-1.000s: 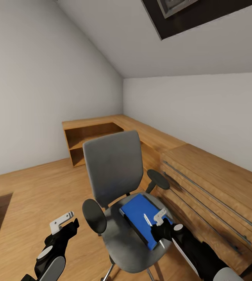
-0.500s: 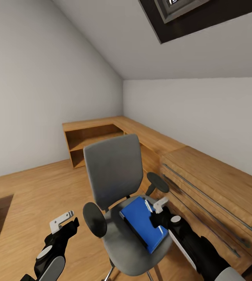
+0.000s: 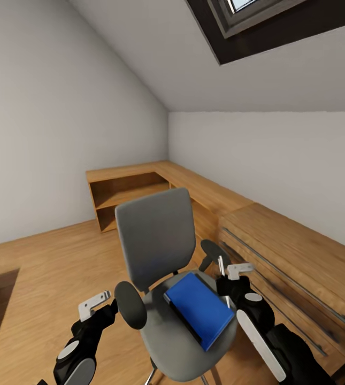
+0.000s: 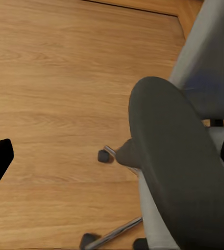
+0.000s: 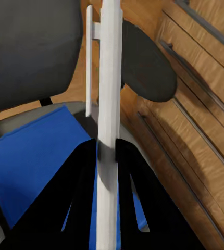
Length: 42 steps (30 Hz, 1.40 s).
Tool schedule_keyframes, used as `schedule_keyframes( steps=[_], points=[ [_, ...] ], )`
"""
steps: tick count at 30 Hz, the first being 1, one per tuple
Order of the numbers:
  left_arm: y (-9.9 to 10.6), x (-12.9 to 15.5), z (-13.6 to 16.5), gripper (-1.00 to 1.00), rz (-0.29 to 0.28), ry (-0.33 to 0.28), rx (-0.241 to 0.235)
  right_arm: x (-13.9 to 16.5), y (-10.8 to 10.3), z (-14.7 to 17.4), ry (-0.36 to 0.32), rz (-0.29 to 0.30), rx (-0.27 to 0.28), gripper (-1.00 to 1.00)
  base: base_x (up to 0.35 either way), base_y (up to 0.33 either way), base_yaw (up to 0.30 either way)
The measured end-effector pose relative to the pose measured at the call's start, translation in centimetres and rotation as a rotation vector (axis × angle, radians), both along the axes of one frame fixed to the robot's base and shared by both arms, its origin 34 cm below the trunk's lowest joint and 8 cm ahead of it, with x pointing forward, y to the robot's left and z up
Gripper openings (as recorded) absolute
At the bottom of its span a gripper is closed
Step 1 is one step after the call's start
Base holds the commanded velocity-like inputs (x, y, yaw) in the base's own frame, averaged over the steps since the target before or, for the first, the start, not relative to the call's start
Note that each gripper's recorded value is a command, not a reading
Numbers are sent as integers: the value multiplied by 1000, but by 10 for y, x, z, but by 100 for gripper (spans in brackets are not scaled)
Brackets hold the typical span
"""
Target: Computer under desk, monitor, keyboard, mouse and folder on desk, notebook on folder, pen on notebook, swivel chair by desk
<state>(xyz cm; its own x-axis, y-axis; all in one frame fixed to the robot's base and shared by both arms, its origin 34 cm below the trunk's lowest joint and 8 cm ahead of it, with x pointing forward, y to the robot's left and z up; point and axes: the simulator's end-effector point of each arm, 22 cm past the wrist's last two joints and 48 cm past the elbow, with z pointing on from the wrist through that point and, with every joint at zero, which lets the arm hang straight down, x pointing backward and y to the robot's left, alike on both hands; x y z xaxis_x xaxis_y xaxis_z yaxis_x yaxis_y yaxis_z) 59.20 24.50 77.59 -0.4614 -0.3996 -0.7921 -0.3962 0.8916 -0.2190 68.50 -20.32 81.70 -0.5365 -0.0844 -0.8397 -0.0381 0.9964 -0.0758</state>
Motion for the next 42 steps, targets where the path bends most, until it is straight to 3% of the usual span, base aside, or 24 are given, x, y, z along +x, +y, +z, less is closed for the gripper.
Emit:
schedule_keyframes(
  steps=[12,13,27,31,33,42],
  points=[
    [-5,-1,19,100,-14,5,1,6,-26,32,-17,-87,51,-100,0,0,0],
    [-5,-1,20,100,-14,6,2,7,-36,35,-18,-107,53,-100,0,0,0],
    [-7,-1,42,100,-19,10,2,8,-48,56,-14,-138,62,-100,0,0,-114],
    [-10,-2,47,100,-28,15,2,8,-53,61,-3,-159,104,-100,0,0,-261],
    [-20,-5,48,100,-53,22,4,9,-64,63,7,-194,150,-100,0,0,-264],
    [-30,-9,48,100,-79,31,6,9,-127,65,2,-353,221,-100,0,0,-265]
  ],
)
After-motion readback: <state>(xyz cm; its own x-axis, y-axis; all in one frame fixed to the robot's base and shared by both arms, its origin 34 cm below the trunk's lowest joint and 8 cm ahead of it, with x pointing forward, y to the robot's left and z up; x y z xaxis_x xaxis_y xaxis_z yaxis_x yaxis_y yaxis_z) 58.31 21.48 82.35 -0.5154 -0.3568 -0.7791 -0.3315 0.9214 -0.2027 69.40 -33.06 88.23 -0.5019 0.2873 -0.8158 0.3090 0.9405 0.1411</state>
